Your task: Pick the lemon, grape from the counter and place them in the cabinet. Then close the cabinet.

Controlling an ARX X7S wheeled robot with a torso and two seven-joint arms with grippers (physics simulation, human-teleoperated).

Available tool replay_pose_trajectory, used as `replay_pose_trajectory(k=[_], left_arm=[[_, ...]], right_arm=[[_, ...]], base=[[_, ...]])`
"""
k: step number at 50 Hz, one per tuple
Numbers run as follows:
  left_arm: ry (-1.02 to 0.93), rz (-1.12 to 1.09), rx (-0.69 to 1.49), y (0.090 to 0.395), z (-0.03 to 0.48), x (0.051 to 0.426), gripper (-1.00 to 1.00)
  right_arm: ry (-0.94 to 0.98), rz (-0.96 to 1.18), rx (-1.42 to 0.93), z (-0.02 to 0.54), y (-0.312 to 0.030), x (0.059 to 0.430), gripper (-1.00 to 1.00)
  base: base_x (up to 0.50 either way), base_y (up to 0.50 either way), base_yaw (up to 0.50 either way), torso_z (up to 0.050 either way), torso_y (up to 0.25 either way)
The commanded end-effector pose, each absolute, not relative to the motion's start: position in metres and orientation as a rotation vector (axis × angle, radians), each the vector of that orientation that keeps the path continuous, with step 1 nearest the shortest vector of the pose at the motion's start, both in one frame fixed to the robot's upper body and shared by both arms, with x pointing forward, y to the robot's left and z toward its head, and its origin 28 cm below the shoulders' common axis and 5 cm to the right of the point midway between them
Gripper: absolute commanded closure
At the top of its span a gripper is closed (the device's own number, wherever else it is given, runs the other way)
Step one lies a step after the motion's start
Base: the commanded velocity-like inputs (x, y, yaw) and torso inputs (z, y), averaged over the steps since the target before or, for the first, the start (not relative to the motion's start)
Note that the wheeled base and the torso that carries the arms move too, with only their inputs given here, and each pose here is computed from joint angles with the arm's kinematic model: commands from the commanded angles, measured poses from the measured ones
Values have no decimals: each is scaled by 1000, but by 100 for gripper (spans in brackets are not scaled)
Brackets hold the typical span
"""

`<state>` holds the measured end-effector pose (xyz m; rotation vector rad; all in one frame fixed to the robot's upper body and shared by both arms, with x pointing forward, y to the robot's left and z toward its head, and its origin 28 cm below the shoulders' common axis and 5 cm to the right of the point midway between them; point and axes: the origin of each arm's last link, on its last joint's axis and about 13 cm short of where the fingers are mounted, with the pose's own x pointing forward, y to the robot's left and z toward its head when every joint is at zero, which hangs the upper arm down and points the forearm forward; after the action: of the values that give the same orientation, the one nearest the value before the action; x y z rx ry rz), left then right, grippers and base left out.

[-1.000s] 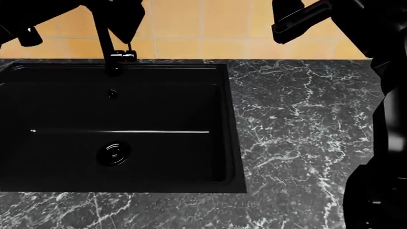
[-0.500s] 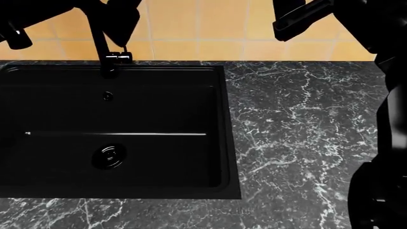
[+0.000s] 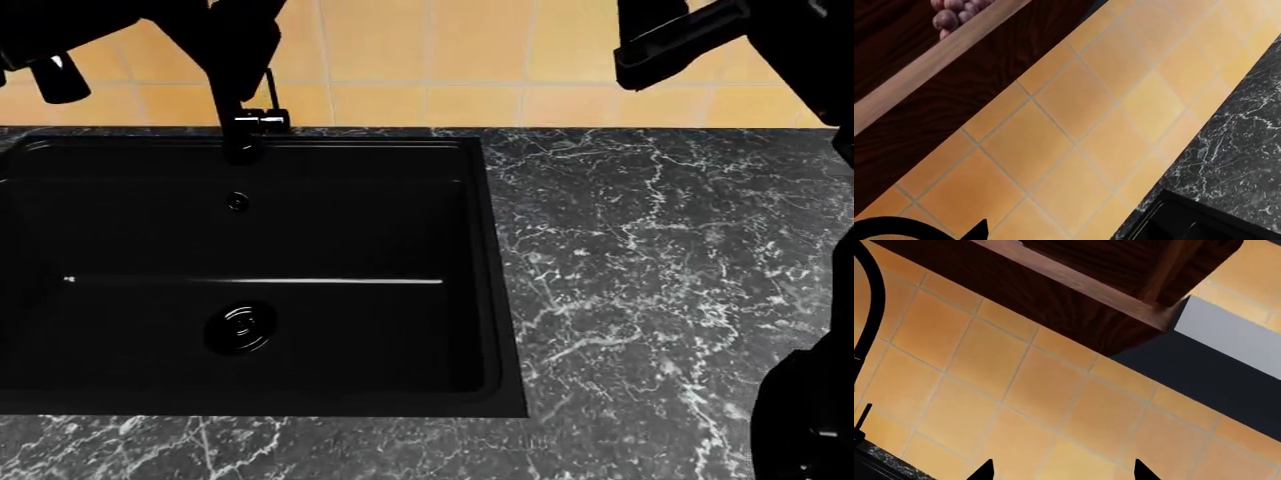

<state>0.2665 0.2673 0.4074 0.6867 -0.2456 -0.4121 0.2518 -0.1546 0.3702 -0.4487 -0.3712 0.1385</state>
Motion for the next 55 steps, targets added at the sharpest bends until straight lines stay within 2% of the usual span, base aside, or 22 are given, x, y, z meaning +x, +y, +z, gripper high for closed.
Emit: replay_pose_trajectory(k=[1, 23, 36, 55], left_arm=[[-240, -401, 686, 270, 406, 264, -100], [-259, -376, 675, 270, 410, 260, -100], [-258, -367, 670, 271, 409, 262, -100], [-261, -364, 670, 271, 410, 261, -100]], right_arm=[[-341, 43, -431, 366, -176, 237, -100], [-255, -271, -327, 367, -218, 206, -100], [-423, -437, -194, 386, -231, 191, -100], [-574, -444, -167, 440, -222, 190, -100]], base=[[0, 0, 0, 0, 0], [0, 0, 0, 0, 0], [0, 0, 0, 0, 0], [0, 0, 0, 0, 0]])
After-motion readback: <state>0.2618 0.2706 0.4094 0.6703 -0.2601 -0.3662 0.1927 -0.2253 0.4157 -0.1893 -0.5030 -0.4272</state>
